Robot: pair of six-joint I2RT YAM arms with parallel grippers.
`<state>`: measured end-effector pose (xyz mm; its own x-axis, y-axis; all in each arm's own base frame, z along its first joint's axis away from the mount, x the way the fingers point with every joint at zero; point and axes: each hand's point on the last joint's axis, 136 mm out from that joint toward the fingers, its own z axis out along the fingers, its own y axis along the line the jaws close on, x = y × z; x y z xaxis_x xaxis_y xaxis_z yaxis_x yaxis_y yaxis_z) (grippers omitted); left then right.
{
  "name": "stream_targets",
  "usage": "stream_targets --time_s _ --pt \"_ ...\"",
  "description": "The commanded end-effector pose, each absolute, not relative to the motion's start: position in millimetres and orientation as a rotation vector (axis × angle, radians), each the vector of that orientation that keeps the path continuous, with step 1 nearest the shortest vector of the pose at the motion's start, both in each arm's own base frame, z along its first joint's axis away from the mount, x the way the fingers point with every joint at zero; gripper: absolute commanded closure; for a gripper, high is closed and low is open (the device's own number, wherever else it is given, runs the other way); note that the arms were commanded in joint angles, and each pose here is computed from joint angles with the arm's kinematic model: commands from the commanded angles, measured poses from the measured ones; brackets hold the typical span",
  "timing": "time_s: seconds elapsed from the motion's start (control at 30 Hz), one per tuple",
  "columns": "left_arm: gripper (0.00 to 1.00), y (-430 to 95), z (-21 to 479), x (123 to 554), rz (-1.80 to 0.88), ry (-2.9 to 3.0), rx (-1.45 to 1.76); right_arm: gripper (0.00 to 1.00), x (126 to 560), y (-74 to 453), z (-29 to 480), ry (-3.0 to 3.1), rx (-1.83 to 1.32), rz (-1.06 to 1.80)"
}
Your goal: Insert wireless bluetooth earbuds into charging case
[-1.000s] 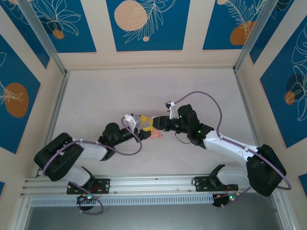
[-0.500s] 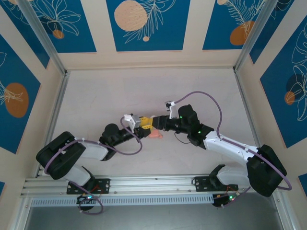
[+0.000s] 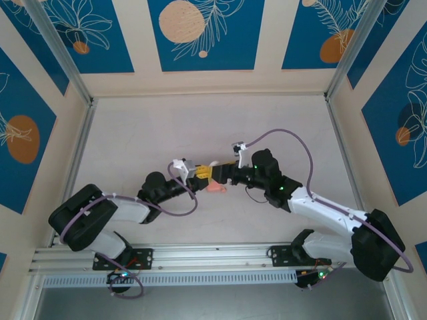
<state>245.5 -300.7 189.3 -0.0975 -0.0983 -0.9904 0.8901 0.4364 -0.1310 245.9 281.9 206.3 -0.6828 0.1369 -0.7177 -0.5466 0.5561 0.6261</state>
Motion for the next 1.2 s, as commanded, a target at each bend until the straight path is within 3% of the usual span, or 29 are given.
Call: stream_targets --time_s 0.0,0.37,0.53,1.17 --pt "0.82 -300.8 197.1 239.2 -1.001 1.402 0.789 0.27 244.4 268.4 217.1 1.946 -0.39 1.078" --pt "0.83 -303.3 207.0 209.1 -1.078 1.341 0.946 0.3 217.8 235.9 243.6 1.644 -0.816 0.963" --pt "0.83 -301.5 215.2 197.1 -1.087 1.302 0.999 0.38 192.3 234.9 243.1 1.463 -1.038 0.958" --pt "0.84 -299.2 237.5 172.9 -1.14 1.217 1.091 0.47 167.5 270.4 234.7 1.351 -1.424 1.246"
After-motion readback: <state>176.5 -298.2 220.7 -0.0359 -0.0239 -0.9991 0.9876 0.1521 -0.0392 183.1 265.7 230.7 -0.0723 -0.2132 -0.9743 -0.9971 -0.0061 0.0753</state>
